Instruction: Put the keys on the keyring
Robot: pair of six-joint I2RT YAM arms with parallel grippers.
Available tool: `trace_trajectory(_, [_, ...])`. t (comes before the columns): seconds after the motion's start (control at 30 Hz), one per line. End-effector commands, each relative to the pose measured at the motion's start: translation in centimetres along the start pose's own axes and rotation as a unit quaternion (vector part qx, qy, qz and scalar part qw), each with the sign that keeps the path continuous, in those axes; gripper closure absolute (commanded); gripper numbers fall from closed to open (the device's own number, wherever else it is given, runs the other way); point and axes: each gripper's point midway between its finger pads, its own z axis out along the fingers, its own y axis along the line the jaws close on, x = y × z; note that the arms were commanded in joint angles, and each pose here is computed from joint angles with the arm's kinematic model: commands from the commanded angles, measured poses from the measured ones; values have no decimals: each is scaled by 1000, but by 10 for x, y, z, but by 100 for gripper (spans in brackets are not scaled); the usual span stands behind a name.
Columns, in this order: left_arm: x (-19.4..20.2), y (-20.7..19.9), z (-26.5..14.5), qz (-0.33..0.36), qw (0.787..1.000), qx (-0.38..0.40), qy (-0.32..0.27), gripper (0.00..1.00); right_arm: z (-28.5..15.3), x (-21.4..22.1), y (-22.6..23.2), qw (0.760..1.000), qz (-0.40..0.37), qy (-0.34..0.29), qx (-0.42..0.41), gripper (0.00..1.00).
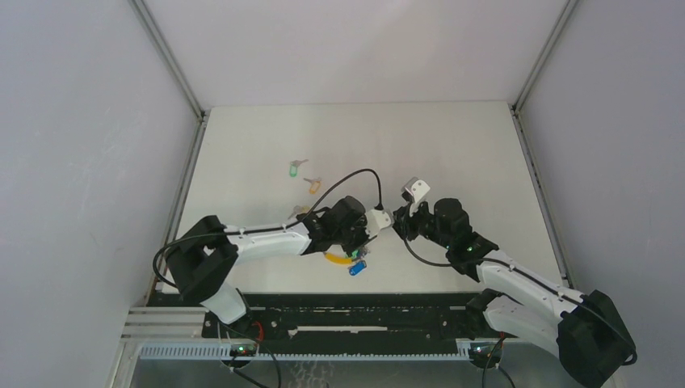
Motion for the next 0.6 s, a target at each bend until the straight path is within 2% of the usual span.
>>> trace_trajectory(0.0, [-14,3,-2,15,999,-27,-30,93,-1,-4,-6,999,45,-7,21,67])
trace_trajectory(0.13, [-5,-9,-3,25,999,-15,-21,84,0,-4,-8,998,56,-8,22,67])
trace_trajectory(0.33, [11,-18,-7,-5,1000,-12,-6,73,-1,-5,-9,998,51,-9,25,67])
trace_trajectory(0.57, [-20,0,-46,-122,985,-83,-90,57,0,-6,-8,998,54,-12,17,65])
